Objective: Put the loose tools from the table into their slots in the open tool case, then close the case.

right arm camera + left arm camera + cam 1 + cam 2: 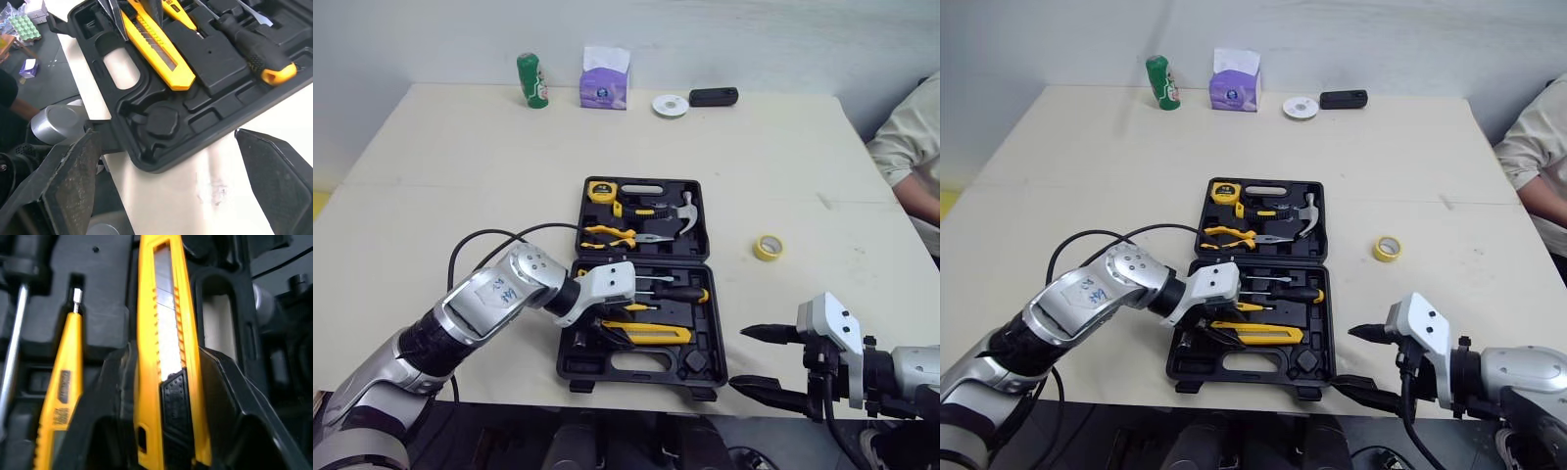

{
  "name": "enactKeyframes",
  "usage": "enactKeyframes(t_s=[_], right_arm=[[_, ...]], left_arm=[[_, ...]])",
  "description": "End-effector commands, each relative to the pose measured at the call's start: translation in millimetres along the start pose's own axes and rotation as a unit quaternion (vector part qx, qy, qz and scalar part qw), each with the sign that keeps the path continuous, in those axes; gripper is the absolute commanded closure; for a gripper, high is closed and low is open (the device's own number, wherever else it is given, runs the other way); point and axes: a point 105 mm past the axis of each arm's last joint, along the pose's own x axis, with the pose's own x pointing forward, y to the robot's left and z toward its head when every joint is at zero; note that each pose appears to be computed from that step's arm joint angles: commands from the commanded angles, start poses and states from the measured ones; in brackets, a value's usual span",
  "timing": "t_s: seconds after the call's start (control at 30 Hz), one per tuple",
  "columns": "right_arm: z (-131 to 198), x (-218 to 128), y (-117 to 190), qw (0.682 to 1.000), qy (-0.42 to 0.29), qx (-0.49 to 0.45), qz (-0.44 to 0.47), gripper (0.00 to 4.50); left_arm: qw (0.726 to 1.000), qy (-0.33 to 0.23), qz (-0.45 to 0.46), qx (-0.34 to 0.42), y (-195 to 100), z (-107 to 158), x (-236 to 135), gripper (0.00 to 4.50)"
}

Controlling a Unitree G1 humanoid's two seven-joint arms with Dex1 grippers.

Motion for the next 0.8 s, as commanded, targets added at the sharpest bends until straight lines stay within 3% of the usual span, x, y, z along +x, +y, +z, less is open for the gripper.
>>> enactKeyframes(t_s=[0.03,0.13,0.2,0.33,0.37,0.47,0.53,0.63,0.8], right_arm=[[5.0,-3.6,5.7,1.000,-0.009,-0.012,-0.001,0.00],[4.1,-4.0,3.4,1.000,-0.009,-0.011,-0.005,0.00],[4.8,-3.3,1.2,1.000,-0.010,-0.012,-0.006,0.00],[6.7,-0.8,-0.2,1.000,-0.014,-0.017,-0.006,0.00],[7.4,-0.3,-0.2,1.000,-0.016,-0.018,-0.006,0.00],[12.5,1.5,1.6,0.999,-0.029,-0.029,0.005,0.00],[14.5,2.6,1.4,0.999,-0.033,-0.036,0.008,0.00],[17.1,5.1,-1.1,0.998,-0.034,-0.045,0.009,0.00],[18.3,8.0,3.0,0.998,-0.032,-0.049,0.030,0.00]], left_arm=[[1.000,0.024,-0.010,0.012,-3.1,-6.0,1.3,3.12],[0.999,0.027,-0.014,0.016,-4.2,-7.4,1.4,3.12],[1.000,0.005,-0.025,0.003,-6.9,-1.6,1.2,2.03],[0.999,-0.037,-0.011,-0.005,-4.2,6.3,-14.3,0.33],[0.999,-0.042,-0.003,-0.004,-2.7,5.4,-18.2,0.09],[0.993,-0.112,-0.003,0.034,-7.3,10.5,-30.4,0.09],[0.975,-0.199,-0.003,0.097,-14.8,24.7,-37.2,0.71],[0.960,-0.269,-0.008,0.076,-16.7,23.3,-35.1,1.98],[0.960,-0.272,-0.019,0.058,-14.2,6.2,-15.3,4.18]])
